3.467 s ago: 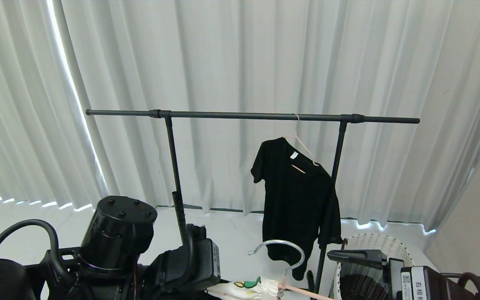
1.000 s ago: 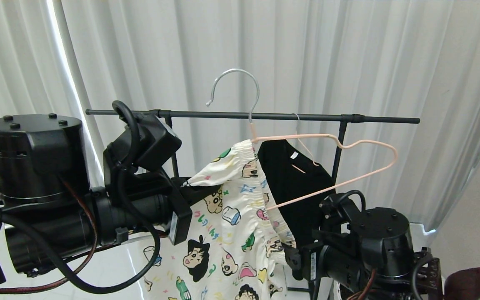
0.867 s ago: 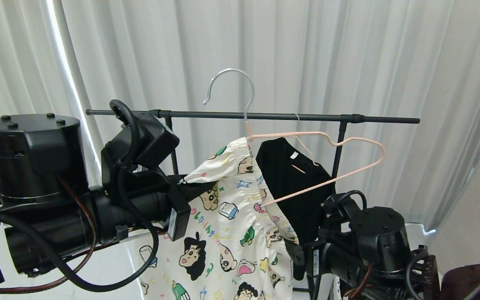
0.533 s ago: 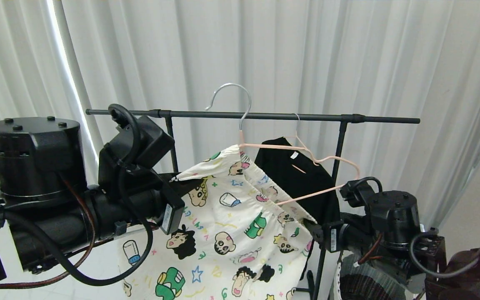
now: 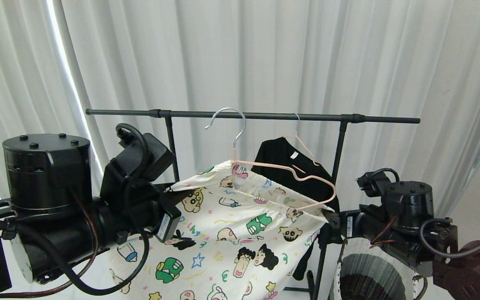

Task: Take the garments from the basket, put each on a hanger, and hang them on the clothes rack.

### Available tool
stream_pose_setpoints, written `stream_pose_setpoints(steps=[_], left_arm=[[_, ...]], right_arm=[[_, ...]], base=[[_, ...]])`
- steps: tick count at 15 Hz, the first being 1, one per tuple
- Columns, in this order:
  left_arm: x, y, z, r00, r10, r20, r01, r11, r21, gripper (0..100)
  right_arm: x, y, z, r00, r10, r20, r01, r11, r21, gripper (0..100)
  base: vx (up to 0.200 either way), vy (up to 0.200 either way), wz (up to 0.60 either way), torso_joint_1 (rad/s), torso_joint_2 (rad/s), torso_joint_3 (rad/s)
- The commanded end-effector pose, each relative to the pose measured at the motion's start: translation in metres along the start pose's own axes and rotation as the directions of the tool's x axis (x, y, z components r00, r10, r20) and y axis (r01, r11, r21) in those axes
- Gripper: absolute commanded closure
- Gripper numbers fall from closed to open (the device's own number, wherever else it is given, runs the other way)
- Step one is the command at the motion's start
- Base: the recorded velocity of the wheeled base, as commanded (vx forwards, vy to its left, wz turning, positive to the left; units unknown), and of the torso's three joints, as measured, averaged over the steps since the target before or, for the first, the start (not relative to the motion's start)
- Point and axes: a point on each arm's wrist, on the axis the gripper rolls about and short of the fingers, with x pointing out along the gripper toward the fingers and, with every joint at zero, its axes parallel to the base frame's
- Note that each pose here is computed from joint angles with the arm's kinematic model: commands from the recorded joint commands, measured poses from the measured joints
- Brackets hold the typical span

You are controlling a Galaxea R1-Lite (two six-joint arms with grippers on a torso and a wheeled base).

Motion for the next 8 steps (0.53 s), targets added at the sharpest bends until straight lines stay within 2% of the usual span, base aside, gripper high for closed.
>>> stream_pose_setpoints(steps=[1,2,5,8], left_arm=[[0.0,0.0,-0.002,1.0,0.001,-0.007,-0.001,1.0,0.0,100],[0.0,-0.001,-0.004,1.0,-0.002,-0.016,0.002,1.0,0.003,100],[-0.003,-0.001,-0.02,0.998,0.004,-0.067,0.003,0.995,0.101,100],[0.003,-0.005,-0.032,0.992,-0.017,-0.123,0.034,0.99,0.14,100]], right_arm=[[0.002,-0.008,0.003,1.0,-0.013,0.006,0.013,1.0,0.005,0],[0.003,-0.011,0.004,1.0,-0.007,0.005,0.007,1.0,-0.003,0],[0.006,-0.015,0.01,1.0,0.007,0.018,-0.006,1.0,-0.018,0],[0.007,-0.014,0.015,0.999,0.025,0.031,-0.025,1.0,-0.018,0]], base=[[0.0,0.0,0.0,0.0,0.0,0.0],[0.0,0.0,0.0,0.0,0.0,0.0],[0.0,0.0,0.0,0.0,0.0,0.0],[0.0,0.0,0.0,0.0,0.0,0.0]])
